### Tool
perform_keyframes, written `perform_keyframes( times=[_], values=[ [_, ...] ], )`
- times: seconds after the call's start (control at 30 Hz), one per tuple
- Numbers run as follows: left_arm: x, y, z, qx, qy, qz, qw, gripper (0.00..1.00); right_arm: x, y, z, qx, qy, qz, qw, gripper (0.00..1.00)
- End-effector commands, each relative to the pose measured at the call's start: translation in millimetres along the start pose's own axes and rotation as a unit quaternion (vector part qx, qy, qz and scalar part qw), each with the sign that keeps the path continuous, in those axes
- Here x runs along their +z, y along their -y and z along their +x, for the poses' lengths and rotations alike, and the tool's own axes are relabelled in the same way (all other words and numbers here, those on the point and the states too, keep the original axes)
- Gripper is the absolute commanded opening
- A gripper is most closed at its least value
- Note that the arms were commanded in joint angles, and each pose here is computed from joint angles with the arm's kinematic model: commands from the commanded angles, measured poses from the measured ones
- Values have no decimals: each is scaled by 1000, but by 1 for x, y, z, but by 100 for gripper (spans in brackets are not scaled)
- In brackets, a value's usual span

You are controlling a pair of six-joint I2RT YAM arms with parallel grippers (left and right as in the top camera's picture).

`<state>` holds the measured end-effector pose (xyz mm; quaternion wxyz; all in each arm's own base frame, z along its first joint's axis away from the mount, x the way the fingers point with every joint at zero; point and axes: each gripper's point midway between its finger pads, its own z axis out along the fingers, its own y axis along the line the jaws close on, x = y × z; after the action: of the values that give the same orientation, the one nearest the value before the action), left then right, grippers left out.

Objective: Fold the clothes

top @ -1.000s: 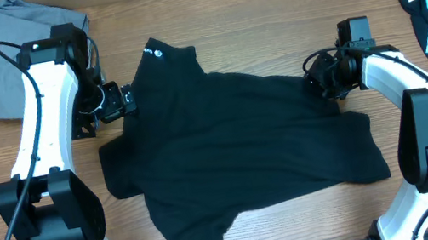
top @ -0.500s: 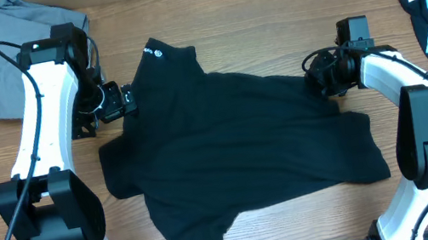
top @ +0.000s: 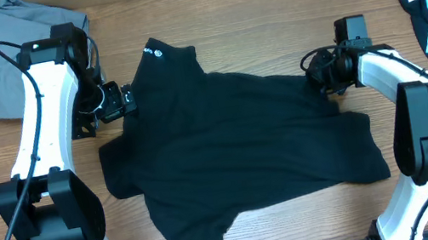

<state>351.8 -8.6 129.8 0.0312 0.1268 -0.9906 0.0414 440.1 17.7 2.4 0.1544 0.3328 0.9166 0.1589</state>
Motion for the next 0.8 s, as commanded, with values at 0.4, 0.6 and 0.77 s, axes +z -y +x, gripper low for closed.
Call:
perform_keyframes(
  times=[0.4, 0.6, 0.77],
  values=[
    [-1, -1, 0, 5, 6, -9, 1000, 100, -77, -33, -149, 21, 195, -10, 981, 4],
    [-1, 0, -1, 5, 10, -7, 1000, 100, -101, -32, -182, 20, 249, -12, 968, 4],
    [-1, 0, -4, 5, 15, -6, 1000, 100, -106, -20, -192, 20, 263, 0, 965, 35]
  ],
)
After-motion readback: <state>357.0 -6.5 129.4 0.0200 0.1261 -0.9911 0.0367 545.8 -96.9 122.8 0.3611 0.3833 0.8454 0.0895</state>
